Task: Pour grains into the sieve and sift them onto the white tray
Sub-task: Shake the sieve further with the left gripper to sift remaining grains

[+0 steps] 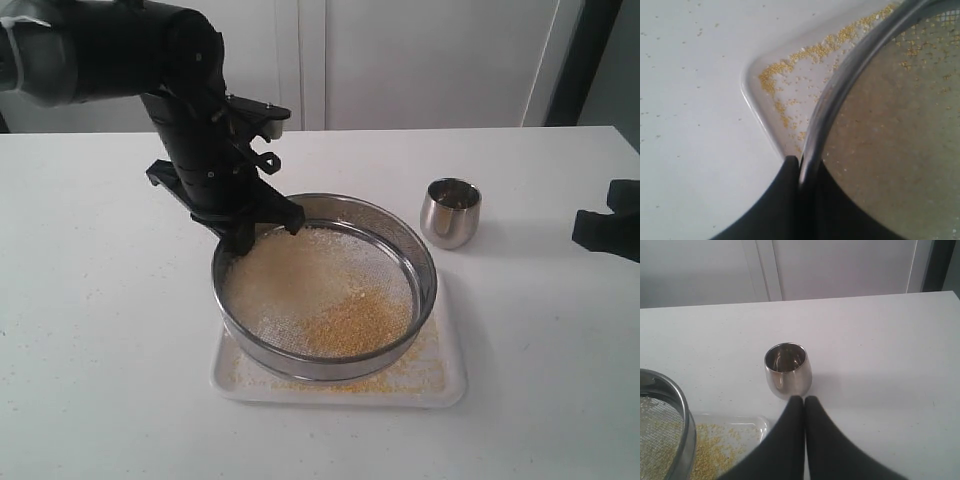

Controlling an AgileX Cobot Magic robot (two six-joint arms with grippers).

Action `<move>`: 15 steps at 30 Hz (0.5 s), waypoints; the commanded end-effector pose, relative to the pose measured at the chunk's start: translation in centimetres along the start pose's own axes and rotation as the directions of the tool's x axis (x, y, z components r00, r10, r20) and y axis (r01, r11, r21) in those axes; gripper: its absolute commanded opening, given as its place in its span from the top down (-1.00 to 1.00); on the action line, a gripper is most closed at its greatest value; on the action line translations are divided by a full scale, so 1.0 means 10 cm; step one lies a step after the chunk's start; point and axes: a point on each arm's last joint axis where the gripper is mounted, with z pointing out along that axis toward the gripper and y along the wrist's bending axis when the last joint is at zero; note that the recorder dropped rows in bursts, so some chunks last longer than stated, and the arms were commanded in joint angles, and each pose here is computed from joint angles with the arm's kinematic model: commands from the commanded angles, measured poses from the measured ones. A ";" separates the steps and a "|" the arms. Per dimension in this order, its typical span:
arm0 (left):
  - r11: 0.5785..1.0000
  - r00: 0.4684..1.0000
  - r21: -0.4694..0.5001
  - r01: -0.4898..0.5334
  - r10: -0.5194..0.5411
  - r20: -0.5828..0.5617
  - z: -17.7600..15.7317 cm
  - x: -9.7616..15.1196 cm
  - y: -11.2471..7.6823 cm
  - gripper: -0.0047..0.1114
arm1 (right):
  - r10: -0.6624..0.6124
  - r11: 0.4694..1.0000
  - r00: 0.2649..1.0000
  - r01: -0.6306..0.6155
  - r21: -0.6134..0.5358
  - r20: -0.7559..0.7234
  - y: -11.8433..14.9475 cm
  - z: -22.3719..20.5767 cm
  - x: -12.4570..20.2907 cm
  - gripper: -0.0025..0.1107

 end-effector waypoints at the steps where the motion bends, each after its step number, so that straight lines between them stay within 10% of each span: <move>1: 1.000 1.000 0.023 -0.019 0.019 0.009 -0.26 0.06 -0.03 0.92 | -0.004 1.000 1.000 0.004 -0.001 0.008 0.00 -0.01 0.00 0.96; 15: 0.992 0.987 -0.007 -0.127 0.127 0.093 -0.56 0.09 -0.03 0.92 | -0.004 1.000 1.000 0.004 -0.001 0.008 0.00 -0.01 0.00 0.96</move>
